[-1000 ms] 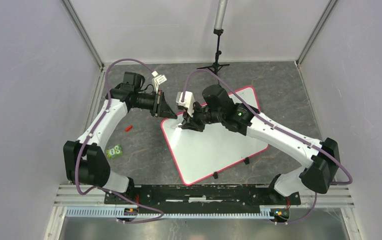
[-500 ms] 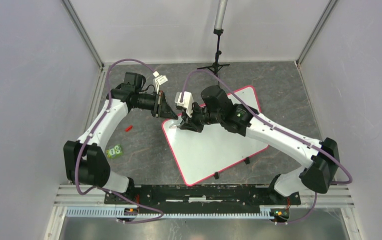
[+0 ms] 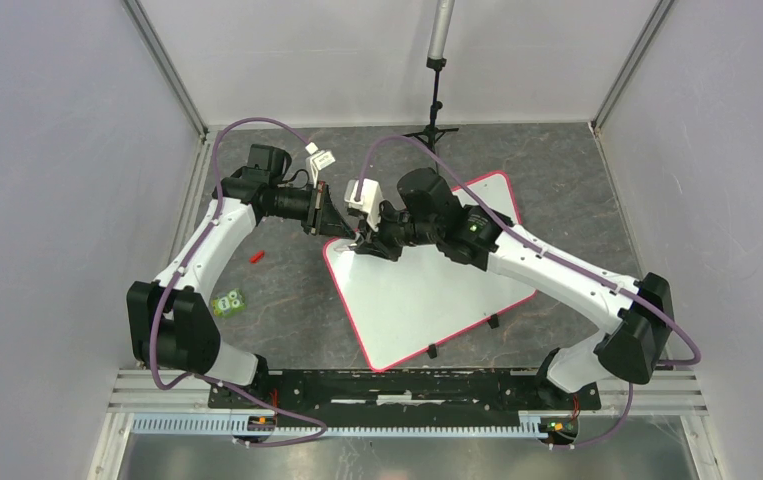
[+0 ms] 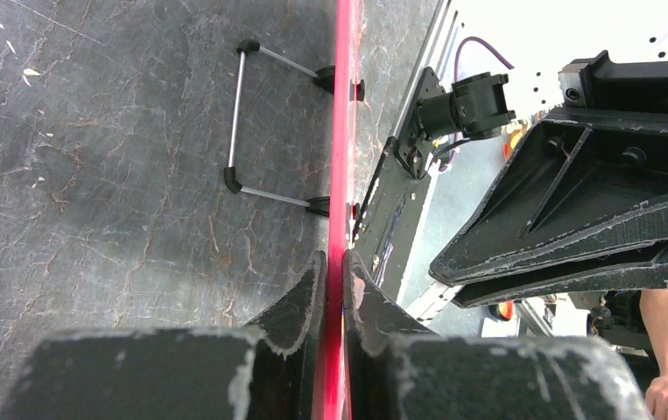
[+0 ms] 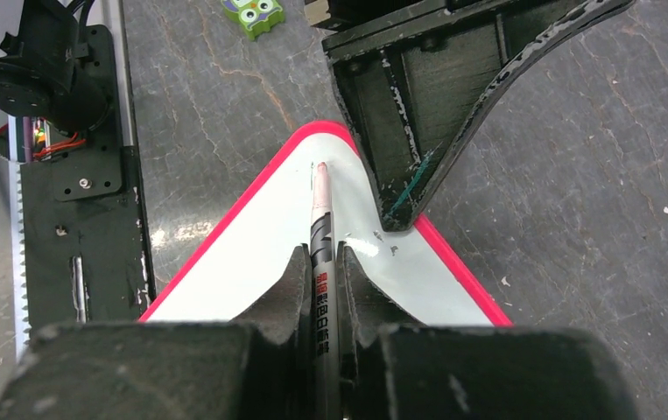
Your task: Write a sentence on the whiteboard
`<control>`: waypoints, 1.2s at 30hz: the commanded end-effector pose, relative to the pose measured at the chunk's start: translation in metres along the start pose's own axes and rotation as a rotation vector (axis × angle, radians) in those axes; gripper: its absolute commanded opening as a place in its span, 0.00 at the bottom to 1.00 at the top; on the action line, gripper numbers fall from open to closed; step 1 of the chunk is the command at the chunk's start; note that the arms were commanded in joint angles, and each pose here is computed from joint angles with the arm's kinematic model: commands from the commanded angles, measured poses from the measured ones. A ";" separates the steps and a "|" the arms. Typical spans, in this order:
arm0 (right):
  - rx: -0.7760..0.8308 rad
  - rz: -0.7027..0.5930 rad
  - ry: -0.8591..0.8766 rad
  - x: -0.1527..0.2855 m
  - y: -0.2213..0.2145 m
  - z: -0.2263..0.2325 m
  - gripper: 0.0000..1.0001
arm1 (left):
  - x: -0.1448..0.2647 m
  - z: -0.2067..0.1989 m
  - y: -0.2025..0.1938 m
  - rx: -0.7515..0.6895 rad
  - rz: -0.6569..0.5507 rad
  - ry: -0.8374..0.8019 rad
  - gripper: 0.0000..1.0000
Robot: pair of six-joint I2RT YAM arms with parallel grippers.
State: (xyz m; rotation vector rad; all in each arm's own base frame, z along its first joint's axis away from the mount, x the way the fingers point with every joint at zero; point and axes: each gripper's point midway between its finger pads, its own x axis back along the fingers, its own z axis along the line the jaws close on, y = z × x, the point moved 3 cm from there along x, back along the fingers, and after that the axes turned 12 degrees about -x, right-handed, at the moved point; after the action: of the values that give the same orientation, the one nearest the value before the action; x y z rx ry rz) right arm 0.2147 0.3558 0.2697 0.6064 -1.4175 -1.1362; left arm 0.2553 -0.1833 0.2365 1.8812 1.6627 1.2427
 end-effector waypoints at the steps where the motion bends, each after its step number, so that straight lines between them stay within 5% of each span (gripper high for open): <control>1: 0.027 -0.060 -0.025 -0.001 0.025 -0.002 0.00 | 0.004 -0.005 0.008 -0.062 -0.008 0.012 0.02; 30: 0.033 0.115 0.043 0.001 -0.051 0.023 0.00 | 0.004 -0.005 0.005 -0.068 -0.005 0.019 0.02; 36: 0.040 0.078 0.057 0.003 -0.034 0.026 0.00 | 0.004 -0.005 0.005 -0.067 -0.005 0.019 0.02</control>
State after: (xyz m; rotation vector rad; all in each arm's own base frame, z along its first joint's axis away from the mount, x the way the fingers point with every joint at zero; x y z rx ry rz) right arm 0.1797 0.3449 0.2202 0.5352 -1.3990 -0.9953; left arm 0.2578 -0.1820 0.2338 1.8705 1.6532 1.2799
